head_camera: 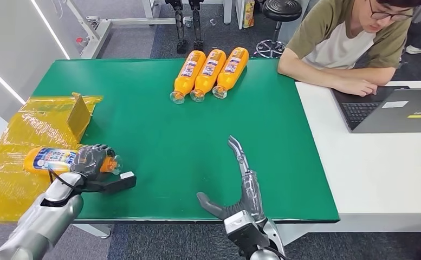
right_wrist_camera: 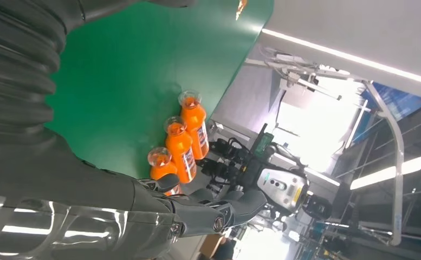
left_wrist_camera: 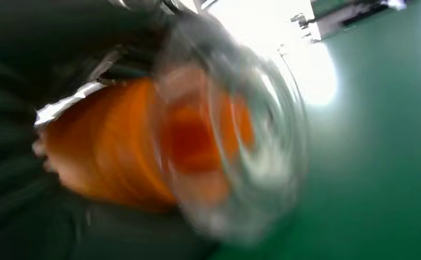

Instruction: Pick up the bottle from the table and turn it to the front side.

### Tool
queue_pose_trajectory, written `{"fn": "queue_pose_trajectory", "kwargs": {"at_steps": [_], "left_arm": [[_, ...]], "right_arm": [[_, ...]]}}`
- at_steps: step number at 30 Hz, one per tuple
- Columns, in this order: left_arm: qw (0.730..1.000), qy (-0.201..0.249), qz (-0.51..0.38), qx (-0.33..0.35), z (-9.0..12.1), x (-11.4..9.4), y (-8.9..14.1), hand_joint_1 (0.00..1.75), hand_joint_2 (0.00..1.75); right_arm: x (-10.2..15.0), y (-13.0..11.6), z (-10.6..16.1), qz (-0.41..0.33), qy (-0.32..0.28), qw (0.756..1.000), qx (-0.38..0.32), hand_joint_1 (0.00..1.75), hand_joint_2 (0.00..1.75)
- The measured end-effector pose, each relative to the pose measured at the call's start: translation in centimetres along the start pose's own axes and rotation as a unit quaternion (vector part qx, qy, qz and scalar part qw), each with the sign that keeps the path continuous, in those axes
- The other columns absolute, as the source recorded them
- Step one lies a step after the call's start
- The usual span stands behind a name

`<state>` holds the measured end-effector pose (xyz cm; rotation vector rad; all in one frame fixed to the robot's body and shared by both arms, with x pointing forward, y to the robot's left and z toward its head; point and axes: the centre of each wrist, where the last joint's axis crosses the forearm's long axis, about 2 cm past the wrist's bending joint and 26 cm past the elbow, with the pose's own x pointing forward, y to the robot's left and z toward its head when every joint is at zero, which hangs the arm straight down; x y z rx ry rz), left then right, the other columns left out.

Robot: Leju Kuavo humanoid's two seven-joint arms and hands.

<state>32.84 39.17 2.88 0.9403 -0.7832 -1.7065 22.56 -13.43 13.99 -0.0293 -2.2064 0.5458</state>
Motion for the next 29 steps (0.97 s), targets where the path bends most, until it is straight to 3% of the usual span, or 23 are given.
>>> {"fn": "queue_pose_trajectory", "kwargs": {"at_steps": [8,20,23,29], "left_arm": [[0.996,0.019,0.089,-0.023,-0.3,0.5,0.3,0.00,1.75],[0.970,-0.064,0.230,0.053,1.4,-0.8,-2.1,0.00,1.75],[0.953,-0.095,0.270,0.095,1.2,-1.3,-0.9,0.00,1.75],[0.899,-0.166,0.348,0.210,0.9,-1.6,3.9,0.00,1.75]], "right_arm": [[-1.0,-0.1,-0.8,0.004,-0.005,1.000,0.019,0.00,1.75],[-2.1,-0.7,-0.7,0.002,0.006,1.000,-0.002,0.00,1.75],[-2.1,-0.9,-0.3,0.007,0.009,1.000,-0.011,0.00,1.75],[-1.8,-1.0,0.4,0.014,0.011,0.999,-0.029,0.00,1.75]]}}
